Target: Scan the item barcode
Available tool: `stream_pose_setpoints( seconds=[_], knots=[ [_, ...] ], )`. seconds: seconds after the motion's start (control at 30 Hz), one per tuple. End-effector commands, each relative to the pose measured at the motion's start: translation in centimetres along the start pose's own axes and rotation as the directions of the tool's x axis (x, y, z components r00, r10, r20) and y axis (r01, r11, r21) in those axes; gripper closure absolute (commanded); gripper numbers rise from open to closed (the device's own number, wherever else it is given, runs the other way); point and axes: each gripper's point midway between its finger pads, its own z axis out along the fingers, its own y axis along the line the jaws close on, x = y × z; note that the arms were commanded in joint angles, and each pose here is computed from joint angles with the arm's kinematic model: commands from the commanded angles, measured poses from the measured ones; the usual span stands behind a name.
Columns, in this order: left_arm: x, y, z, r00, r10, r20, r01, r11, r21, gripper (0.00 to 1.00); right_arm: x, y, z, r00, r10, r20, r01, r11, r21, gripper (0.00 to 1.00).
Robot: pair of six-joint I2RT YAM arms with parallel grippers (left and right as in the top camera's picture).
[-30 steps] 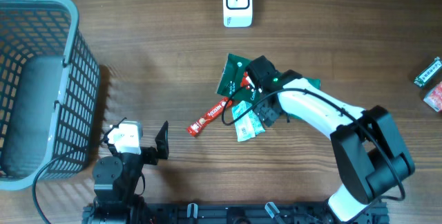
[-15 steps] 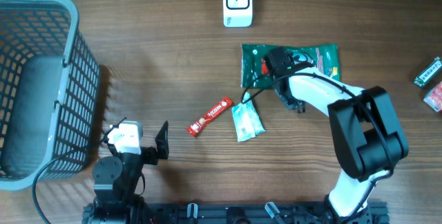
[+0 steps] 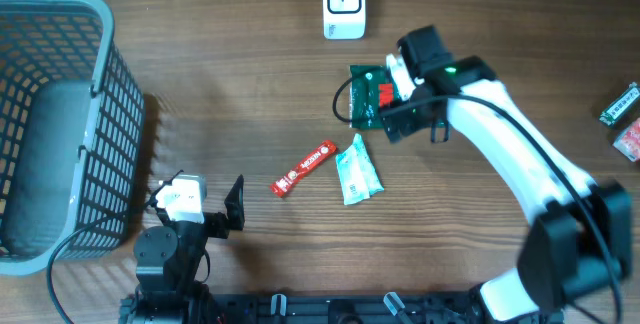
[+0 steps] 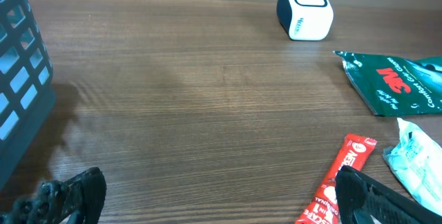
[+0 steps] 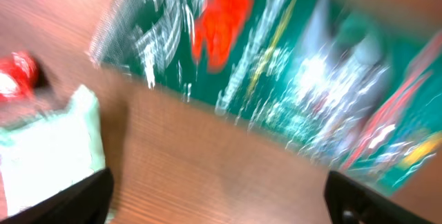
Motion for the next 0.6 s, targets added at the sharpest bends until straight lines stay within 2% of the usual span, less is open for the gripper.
stream_pose_setpoints(
  seconds=[0.0,0.07,0.13,0.2,0.57],
  knots=[
    [0.0,-0.3,-0.1,1.000,0.016,0.001,-0.016,1.000,0.018,0.00,-3.5,-2.3,-1.2,0.956,-0.261,0.132,0.251,0.964,0.087,0.00],
    [0.0,-0.3,-0.1,1.000,0.016,0.001,-0.016,1.000,0.017,0.00,-2.9,-2.9,-0.2,0.967,-0.227,0.113,0.222,0.974,0.051,0.00],
    [0.0,-0.3,-0.1,1.000,0.016,0.001,-0.016,1.000,0.018,0.00,-1.0,-2.7,1.5,0.974,-0.220,0.057,0.223,0.973,-0.057,0.00],
    [0.0,-0.3,-0.1,1.000,0.016,0.001,-0.016,1.000,0.018,0.00,0.9,-3.7,3.4,0.976,-0.218,-0.014,0.215,0.971,-0.104,0.00],
    [0.0,-0.3,-0.1,1.000,0.016,0.001,-0.016,1.000,0.018,0.00,2.0,-7.3,7.6,0.981,-0.184,-0.057,0.179,0.980,-0.085,0.00]
  ],
)
